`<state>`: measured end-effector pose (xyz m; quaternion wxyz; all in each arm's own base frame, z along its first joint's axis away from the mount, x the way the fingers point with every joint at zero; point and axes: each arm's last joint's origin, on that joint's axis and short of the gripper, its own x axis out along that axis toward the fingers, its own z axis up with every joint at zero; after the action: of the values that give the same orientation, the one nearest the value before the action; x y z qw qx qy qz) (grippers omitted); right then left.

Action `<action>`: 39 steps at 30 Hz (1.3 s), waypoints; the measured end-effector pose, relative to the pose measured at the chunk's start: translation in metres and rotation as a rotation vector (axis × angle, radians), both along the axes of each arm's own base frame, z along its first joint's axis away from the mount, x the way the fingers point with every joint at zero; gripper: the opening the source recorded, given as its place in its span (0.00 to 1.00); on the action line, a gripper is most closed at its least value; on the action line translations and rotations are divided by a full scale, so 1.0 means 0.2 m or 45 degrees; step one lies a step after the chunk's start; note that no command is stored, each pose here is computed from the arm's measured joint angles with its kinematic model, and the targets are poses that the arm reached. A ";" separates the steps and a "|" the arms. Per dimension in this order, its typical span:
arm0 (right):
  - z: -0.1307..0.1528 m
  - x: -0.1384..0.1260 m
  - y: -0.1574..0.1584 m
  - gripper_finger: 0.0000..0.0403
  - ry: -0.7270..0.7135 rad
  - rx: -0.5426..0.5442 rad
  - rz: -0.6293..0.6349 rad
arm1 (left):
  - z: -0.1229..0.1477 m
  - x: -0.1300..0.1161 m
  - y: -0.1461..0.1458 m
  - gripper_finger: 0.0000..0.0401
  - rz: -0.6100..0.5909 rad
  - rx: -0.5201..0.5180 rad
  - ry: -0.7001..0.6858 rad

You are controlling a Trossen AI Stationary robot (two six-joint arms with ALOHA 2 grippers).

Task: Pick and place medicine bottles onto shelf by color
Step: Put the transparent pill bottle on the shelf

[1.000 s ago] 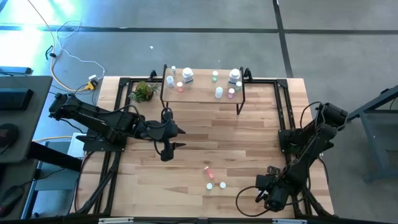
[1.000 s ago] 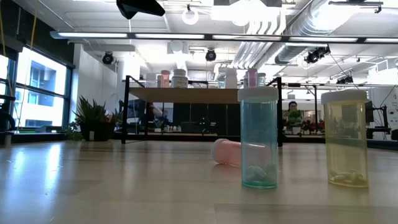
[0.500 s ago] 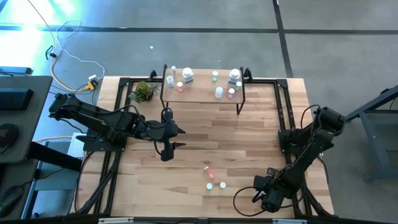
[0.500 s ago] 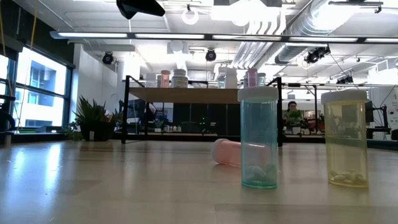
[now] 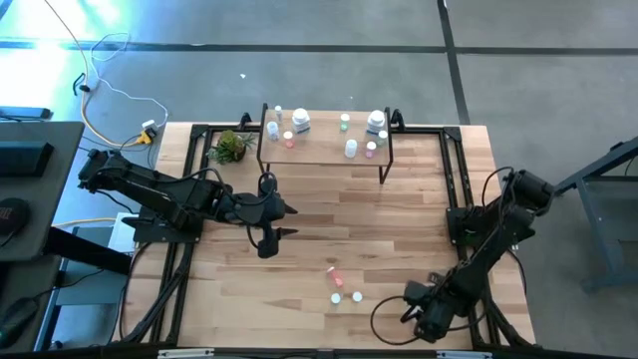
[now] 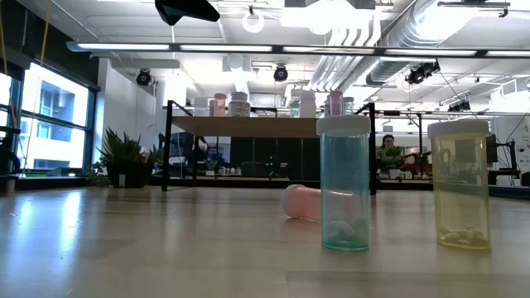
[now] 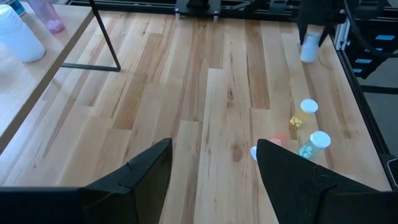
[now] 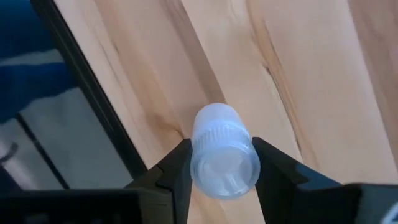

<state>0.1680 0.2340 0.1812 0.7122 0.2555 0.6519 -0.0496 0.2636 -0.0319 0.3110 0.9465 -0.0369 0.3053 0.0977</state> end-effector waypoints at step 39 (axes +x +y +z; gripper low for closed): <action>0.54 0.42 -0.57 0.30 -0.548 -0.133 -0.077 | -0.01 0.00 0.19 0.56 0.188 -0.140 0.017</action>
<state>0.2526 0.1199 0.2897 0.8454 0.2424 0.4734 -0.0488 0.2642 0.0064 0.3087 0.9311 -0.1108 0.3131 0.1507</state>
